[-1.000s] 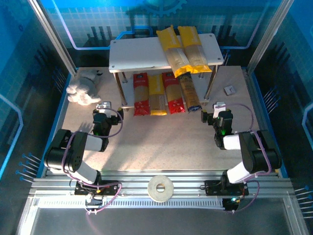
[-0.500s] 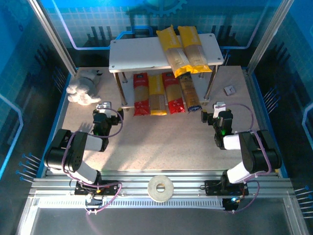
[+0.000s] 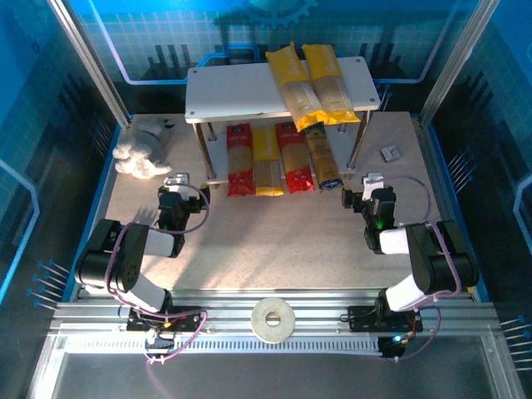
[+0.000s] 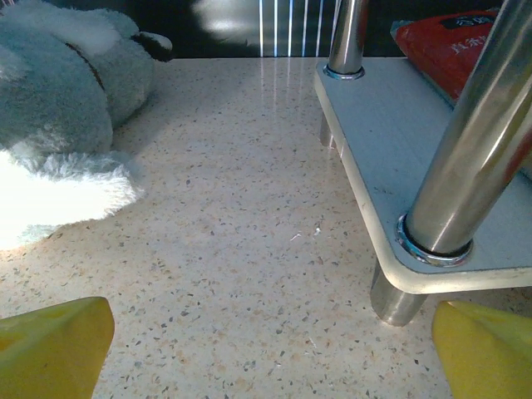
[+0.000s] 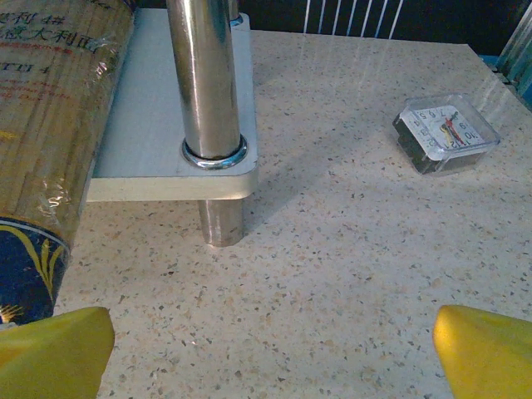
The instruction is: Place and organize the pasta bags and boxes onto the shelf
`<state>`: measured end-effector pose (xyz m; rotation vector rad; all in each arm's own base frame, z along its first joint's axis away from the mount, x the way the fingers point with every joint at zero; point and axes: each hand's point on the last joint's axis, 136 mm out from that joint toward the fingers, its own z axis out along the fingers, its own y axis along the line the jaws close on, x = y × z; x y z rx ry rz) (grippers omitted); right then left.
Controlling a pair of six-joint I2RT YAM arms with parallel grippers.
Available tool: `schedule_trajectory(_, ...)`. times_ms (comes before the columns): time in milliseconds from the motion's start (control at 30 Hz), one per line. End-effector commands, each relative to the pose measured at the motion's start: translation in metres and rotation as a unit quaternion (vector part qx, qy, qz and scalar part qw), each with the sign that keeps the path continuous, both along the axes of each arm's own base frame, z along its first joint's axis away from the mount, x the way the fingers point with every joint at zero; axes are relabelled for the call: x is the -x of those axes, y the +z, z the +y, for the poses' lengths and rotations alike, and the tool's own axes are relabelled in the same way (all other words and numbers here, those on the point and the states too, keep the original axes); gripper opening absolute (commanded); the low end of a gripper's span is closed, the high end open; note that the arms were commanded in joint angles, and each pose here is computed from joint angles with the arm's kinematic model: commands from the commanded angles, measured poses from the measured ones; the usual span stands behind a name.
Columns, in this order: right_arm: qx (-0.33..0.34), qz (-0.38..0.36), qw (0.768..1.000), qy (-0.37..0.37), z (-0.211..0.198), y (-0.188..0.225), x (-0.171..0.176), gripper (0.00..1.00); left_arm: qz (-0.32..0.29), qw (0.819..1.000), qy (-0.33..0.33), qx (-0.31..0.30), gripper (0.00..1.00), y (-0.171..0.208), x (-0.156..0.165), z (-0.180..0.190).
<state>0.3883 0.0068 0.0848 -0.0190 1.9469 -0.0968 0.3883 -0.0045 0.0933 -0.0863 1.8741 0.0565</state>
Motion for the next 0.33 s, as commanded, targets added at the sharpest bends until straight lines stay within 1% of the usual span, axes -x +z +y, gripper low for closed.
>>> schedule_trajectory(0, 0.005, -0.030, 1.000, 0.008, 0.0047, 0.0153, -0.0089, 1.00, -0.008, 1.000, -0.007, 0.001, 0.99, 0.0054, -0.0039, -0.0019)
schedule_trajectory(300, 0.005, -0.030, 1.000, 0.008, 0.0047, 0.0152, -0.0086, 1.00, -0.008, 1.000, -0.010, 0.002, 0.99, 0.0059, -0.0046, -0.0022)
